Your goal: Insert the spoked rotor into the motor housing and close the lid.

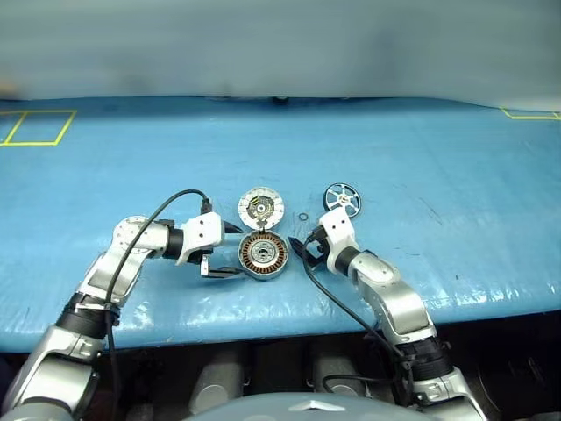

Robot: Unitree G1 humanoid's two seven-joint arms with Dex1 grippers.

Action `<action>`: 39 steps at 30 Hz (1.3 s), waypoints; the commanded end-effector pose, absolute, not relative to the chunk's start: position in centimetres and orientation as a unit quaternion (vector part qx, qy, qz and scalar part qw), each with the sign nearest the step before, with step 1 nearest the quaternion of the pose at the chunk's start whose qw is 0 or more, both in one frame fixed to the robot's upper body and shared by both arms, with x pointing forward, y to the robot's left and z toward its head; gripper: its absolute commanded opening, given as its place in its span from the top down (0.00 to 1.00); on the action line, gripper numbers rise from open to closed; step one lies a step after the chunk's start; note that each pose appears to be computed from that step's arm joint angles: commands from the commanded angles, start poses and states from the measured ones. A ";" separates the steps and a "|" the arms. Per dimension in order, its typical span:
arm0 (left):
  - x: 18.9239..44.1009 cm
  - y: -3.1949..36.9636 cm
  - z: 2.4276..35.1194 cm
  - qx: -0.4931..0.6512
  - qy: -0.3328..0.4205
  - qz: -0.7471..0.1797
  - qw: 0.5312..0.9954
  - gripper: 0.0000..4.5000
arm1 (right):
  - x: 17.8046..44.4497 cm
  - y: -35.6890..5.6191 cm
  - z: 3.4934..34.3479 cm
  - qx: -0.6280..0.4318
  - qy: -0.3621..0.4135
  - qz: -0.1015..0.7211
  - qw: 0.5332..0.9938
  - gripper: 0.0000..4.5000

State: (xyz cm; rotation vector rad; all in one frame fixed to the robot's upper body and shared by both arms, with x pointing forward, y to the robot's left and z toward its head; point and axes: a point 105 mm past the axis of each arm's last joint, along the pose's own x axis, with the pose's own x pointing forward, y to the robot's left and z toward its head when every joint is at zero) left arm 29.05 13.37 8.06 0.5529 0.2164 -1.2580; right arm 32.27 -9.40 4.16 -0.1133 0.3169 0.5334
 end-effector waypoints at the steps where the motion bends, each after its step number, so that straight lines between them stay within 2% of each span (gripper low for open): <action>1: 29.3 13.4 9.7 0.243 0.045 -0.548 0.799 0.02 | 33.2 -9.7 5.1 -0.045 0.137 0.255 0.956 0.00; 3: 28.9 13.6 9.2 0.227 0.056 -0.539 0.809 0.02 | 33.6 -9.7 5.2 -0.040 0.135 0.258 0.956 0.00; 8: 28.3 14.4 9.6 0.178 0.032 -0.501 0.847 0.02 | 34.6 -9.4 5.3 -0.024 0.128 0.266 0.955 0.00; 15: 27.8 15.1 9.9 0.129 0.014 -0.470 0.873 0.02 | 35.5 -8.6 4.9 -0.005 0.131 0.267 0.955 0.00; 19: 27.4 15.1 9.8 0.120 0.004 -0.458 0.881 0.01 | 35.6 -8.7 4.1 -0.008 0.148 0.259 0.955 0.20; 26: 26.8 15.0 8.9 0.105 -0.016 -0.447 0.888 0.01 | 35.0 -9.1 3.5 -0.015 0.158 0.253 0.954 0.73; 28: 26.6 14.9 8.7 0.097 -0.020 -0.450 0.887 0.01 | 34.7 -9.1 3.4 -0.016 0.158 0.255 0.954 0.85; 32: 26.1 14.6 7.7 0.086 0.000 -0.463 0.882 0.01 | 33.8 -9.1 3.9 -0.018 0.148 0.266 0.952 0.86; 34: 25.8 14.4 7.9 0.085 -0.026 -0.470 0.878 0.01 | 33.3 -9.0 4.7 -0.015 0.129 0.279 0.951 0.86; 39: 25.3 14.3 7.1 0.084 -0.024 -0.477 0.874 0.01 | 32.0 -8.4 7.6 -0.013 0.067 0.329 0.942 0.86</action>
